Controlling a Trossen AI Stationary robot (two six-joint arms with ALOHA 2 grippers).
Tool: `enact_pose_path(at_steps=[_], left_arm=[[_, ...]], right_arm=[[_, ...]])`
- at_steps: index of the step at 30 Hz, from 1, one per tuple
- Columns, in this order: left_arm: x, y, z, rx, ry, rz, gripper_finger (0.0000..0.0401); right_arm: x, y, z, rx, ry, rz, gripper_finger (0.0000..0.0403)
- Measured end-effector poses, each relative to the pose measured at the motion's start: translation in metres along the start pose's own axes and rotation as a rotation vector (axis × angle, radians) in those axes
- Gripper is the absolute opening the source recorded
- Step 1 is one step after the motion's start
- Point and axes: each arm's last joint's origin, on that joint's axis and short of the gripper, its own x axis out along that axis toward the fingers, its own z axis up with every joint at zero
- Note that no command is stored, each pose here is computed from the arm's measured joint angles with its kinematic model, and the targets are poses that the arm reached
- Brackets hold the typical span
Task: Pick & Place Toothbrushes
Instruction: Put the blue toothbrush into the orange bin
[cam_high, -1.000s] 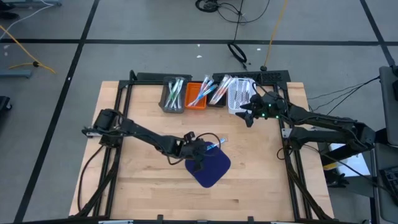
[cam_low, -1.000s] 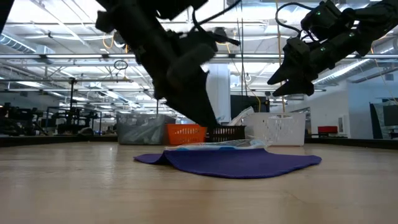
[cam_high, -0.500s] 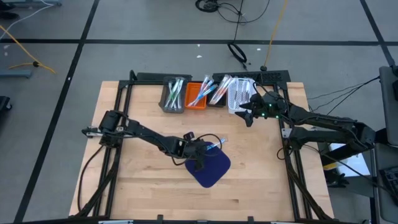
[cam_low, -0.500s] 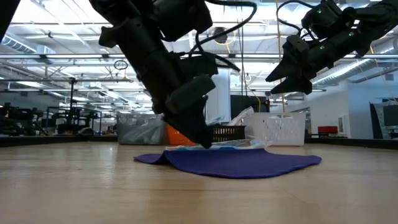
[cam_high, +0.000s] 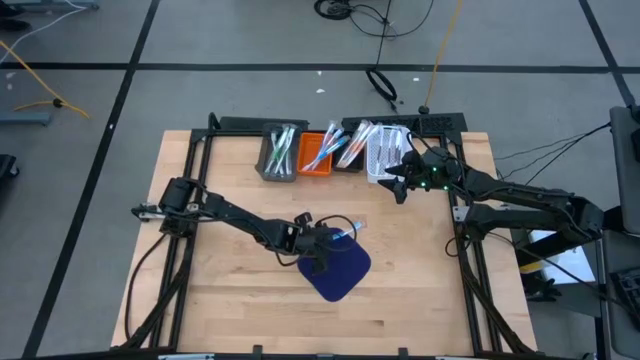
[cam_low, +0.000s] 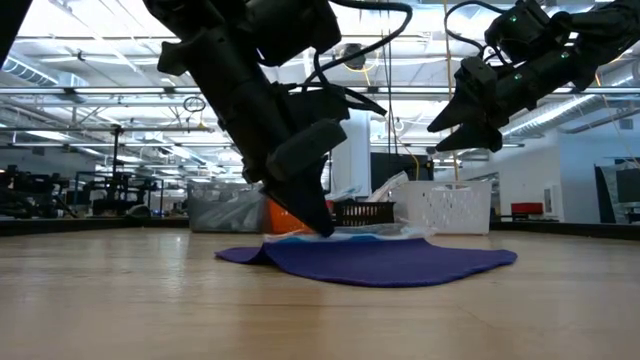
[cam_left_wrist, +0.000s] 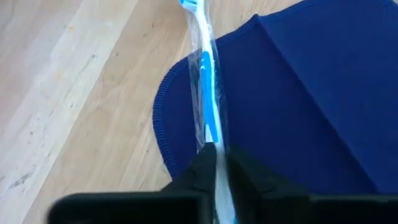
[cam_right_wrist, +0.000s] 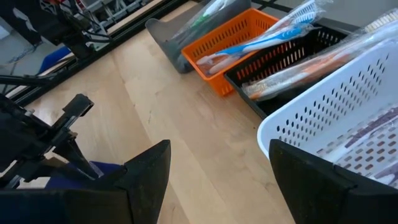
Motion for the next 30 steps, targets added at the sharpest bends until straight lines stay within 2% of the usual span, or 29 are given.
enact_pose_path(at_steps=[3,10,15,22,30], left_arm=[[0.0,0.0,0.0,-0.015,-0.002,-0.001,0.0007],[-0.006,-0.002,0.002,-0.051,-0.007,-0.009,0.0001],[-0.031,-0.008,0.012,-0.055,-0.086,-0.018,0.0],[-0.072,0.002,0.025,-0.067,-0.2,0.124,0.0],[-0.093,0.039,0.04,-0.121,-0.251,0.319,0.0]], right_arm=[[0.0,0.0,0.0,0.0,0.0,0.0,0.0263],[0.0,0.0,0.0,0.0,0.0,0.0,0.0263],[0.0,0.0,0.0,0.0,0.0,0.0,0.0263],[0.0,0.0,0.0,0.0,0.0,0.0,0.0263],[0.0,0.0,0.0,0.006,0.0,0.0,0.0263]])
